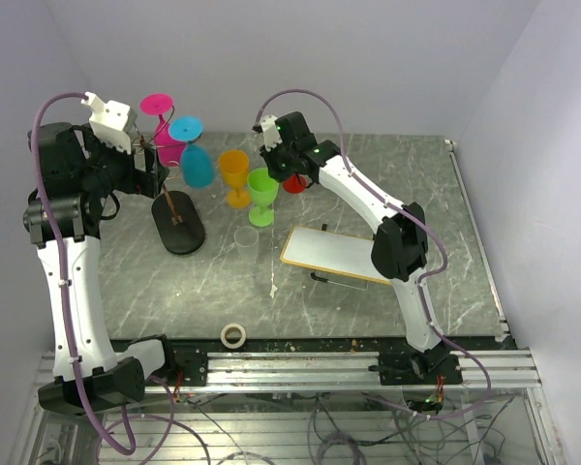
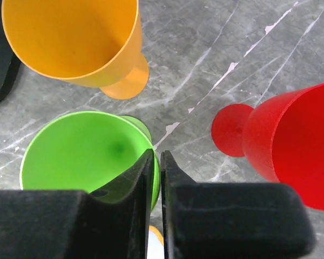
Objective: Place the wine glass upside down on the wine glass rack
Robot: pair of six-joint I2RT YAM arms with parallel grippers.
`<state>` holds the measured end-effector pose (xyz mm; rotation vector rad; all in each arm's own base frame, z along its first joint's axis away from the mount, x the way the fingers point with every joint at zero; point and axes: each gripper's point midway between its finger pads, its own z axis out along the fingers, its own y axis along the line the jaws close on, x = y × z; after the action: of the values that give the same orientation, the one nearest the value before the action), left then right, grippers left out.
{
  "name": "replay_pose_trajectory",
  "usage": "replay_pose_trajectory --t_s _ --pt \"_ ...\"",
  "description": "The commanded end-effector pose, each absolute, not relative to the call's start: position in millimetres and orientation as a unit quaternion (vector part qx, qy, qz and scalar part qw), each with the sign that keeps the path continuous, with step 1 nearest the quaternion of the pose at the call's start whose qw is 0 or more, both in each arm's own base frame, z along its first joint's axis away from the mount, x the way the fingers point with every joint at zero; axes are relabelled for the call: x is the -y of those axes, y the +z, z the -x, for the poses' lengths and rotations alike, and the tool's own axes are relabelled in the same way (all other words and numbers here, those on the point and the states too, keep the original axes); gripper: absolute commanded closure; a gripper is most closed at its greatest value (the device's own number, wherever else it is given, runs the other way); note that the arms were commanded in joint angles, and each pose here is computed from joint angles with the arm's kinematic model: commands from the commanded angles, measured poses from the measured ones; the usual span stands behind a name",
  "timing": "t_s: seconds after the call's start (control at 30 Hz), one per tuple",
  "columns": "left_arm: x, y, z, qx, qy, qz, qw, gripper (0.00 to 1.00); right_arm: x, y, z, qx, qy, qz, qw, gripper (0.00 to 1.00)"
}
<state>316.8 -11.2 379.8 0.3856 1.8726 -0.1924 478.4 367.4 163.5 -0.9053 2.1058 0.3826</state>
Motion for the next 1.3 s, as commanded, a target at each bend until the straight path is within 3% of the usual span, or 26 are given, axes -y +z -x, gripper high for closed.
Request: replay_pose_trajectory --t_s 0.0,0.07,0.43,0.77,1.27 --pt "11.7 380.5 -318.1 -0.794 -0.089 -0.169 0.577 0.00 -365.2 159.4 -477.6 -0.834 0.143 0.360 0.392 0.94" --pt "12.4 379.3 -318.5 -0.795 -0.092 -0.169 0.576 0.00 -361.7 169.6 -478.4 -0.830 0.138 0.360 0.403 1.00" --pt "12.4 386.0 -320.5 -0.792 -0.105 -0.148 0.583 0.00 -330.6 275.6 -472.0 -0.786 0.140 0.350 0.490 1.00" --pt "11.0 393.9 -321.4 -0.785 -0.121 -0.133 0.593 0.00 -315.5 394.1 -432.4 -0.715 0.176 0.353 0.577 1.00" --pt "16.4 428.1 -308.3 -0.757 -0.124 -0.133 0.627 0.03 -279.2 467.2 -381.7 -0.661 0.178 0.366 0.630 1.00"
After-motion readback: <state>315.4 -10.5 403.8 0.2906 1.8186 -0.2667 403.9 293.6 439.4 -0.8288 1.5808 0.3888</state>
